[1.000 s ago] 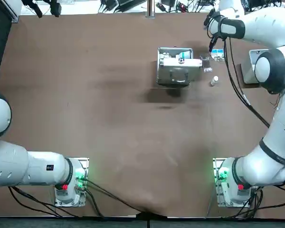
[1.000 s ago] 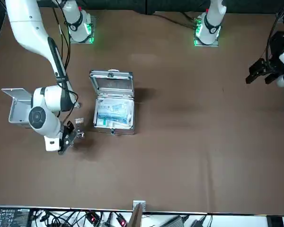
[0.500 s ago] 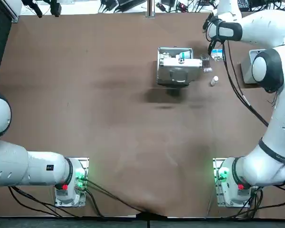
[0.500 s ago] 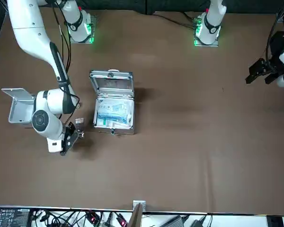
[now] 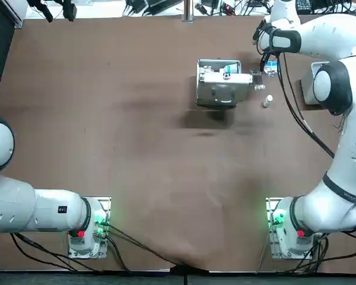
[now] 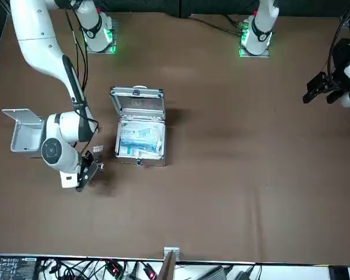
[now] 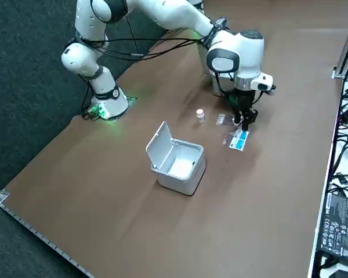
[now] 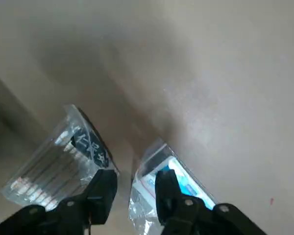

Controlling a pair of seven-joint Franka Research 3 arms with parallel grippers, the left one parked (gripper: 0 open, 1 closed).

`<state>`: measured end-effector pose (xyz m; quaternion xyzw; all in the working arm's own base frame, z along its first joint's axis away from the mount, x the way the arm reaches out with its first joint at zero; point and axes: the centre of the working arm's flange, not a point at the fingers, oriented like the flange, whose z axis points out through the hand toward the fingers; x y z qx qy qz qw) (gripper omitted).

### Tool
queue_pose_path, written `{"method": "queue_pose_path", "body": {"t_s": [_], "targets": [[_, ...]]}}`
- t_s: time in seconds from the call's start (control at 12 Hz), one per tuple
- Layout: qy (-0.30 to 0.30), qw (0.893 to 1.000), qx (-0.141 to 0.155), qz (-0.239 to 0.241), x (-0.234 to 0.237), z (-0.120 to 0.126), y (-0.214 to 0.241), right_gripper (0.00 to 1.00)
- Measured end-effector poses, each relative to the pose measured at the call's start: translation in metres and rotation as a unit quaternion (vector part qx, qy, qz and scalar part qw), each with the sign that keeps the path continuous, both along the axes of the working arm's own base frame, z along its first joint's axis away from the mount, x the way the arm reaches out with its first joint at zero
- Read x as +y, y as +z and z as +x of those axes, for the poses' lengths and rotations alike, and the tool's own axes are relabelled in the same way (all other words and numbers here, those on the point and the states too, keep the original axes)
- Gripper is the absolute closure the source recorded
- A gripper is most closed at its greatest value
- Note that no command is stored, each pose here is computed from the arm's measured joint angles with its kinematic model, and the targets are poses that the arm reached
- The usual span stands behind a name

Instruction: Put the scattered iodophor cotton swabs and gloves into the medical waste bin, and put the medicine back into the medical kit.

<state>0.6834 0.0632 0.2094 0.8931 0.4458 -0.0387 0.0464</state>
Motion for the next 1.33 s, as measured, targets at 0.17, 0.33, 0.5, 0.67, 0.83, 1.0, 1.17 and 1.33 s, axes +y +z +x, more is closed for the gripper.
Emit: {"method": "queue_pose_path", "body": {"t_s": [0.17, 0.33, 0.5, 0.67, 0.83, 1.0, 1.17, 1.33], "targets": [[0.001, 1.0, 0.001, 0.0, 0.0, -0.0002, -0.0036, 0.5], [0.001, 1.0, -0.001, 0.001, 0.0002, 0.0002, -0.0049, 0.5], [0.001, 1.0, -0.001, 0.001, 0.0002, 0.0, -0.0075, 0.52], [0.002, 1.0, 0.0, 0.001, 0.0002, 0.0, -0.0093, 0.53], [0.002, 1.0, 0.0, 0.001, 0.0001, 0.0, -0.0096, 0.56], [0.002, 1.0, -0.001, 0.0, -0.0002, 0.0001, -0.0094, 0.67], [0.0, 1.0, -0.001, 0.0, -0.0022, 0.0004, -0.0093, 0.73], [-0.001, 1.0, -0.001, 0.0, -0.0044, 0.0006, -0.0092, 0.84]]}}
